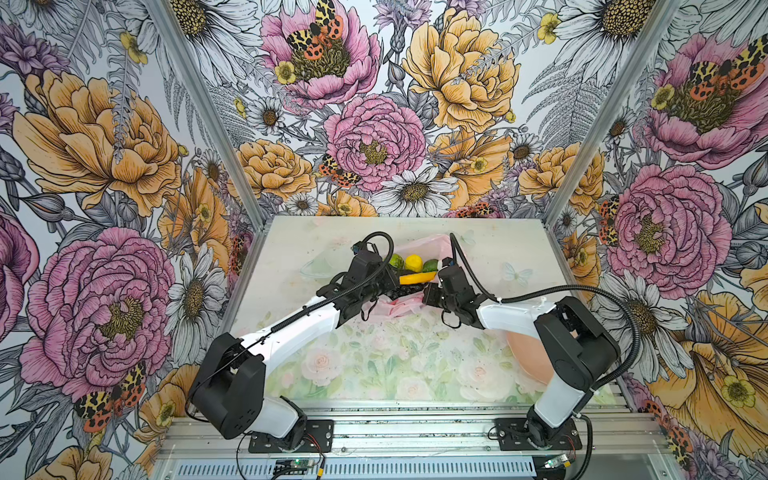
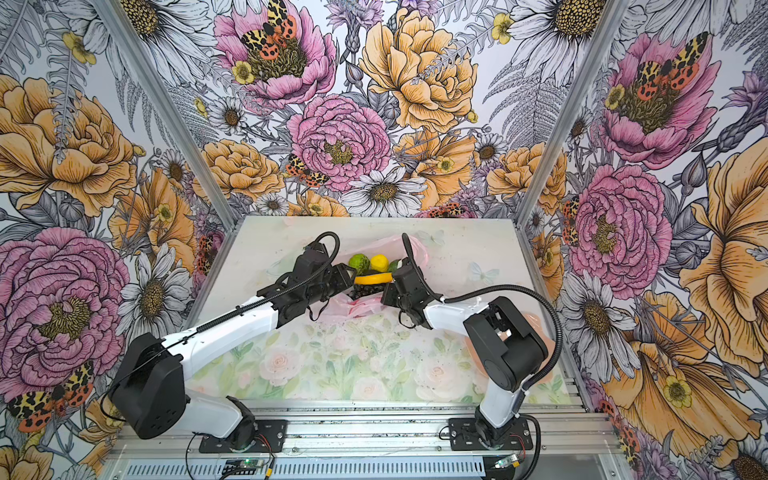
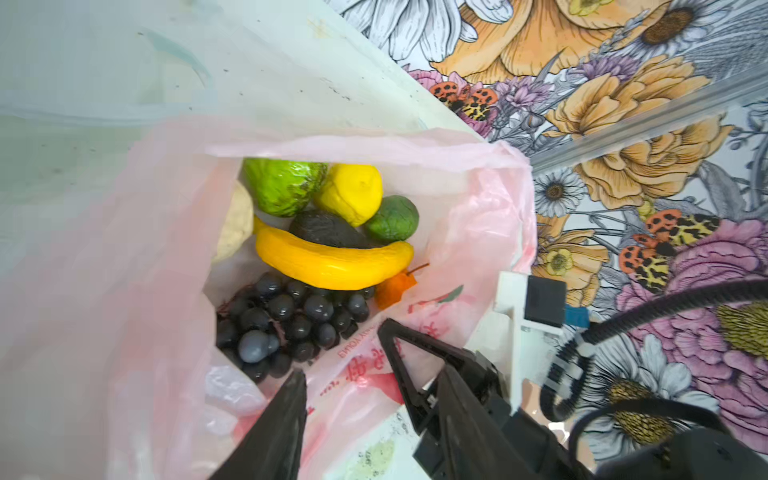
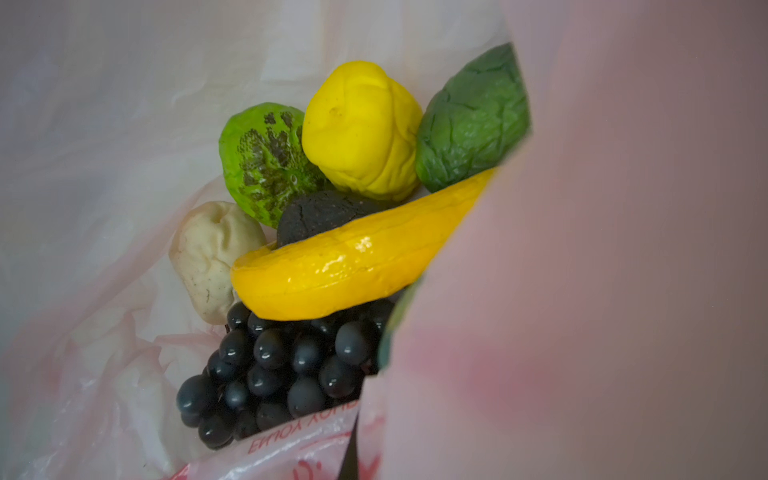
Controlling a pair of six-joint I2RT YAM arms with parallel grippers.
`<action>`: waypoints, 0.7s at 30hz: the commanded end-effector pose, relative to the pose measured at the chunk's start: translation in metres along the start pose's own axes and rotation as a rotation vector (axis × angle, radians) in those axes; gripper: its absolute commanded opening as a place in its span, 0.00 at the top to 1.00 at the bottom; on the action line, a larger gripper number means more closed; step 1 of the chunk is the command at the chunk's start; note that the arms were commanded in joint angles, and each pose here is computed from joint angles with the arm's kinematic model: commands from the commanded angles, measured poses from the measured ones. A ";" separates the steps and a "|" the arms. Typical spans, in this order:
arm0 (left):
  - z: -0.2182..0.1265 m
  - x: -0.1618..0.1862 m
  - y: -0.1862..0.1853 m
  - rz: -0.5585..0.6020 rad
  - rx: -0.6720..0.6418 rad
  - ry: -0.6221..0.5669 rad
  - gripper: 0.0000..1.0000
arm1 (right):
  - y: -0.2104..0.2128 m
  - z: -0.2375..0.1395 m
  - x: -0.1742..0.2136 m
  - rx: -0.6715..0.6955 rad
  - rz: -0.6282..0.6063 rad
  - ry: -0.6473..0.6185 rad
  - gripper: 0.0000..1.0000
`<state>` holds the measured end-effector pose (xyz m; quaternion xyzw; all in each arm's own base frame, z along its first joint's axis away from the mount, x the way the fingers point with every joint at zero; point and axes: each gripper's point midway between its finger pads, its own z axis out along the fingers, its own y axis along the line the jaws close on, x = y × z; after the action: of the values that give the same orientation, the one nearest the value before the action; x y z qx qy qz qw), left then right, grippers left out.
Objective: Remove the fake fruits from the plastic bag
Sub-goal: 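Hold the bag mouth spread open with both grippers, exposing the fruits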
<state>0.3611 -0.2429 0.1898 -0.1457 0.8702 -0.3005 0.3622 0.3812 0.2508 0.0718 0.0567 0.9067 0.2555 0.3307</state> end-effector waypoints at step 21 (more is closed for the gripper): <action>0.043 -0.020 0.094 0.133 -0.258 0.108 0.19 | 0.006 -0.018 -0.001 -0.060 -0.080 -0.034 1.00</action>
<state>0.3989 -0.1755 0.1132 -0.1428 0.9220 -0.1840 0.3093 0.3667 0.2448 0.0688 0.0243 0.9067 0.2529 0.3368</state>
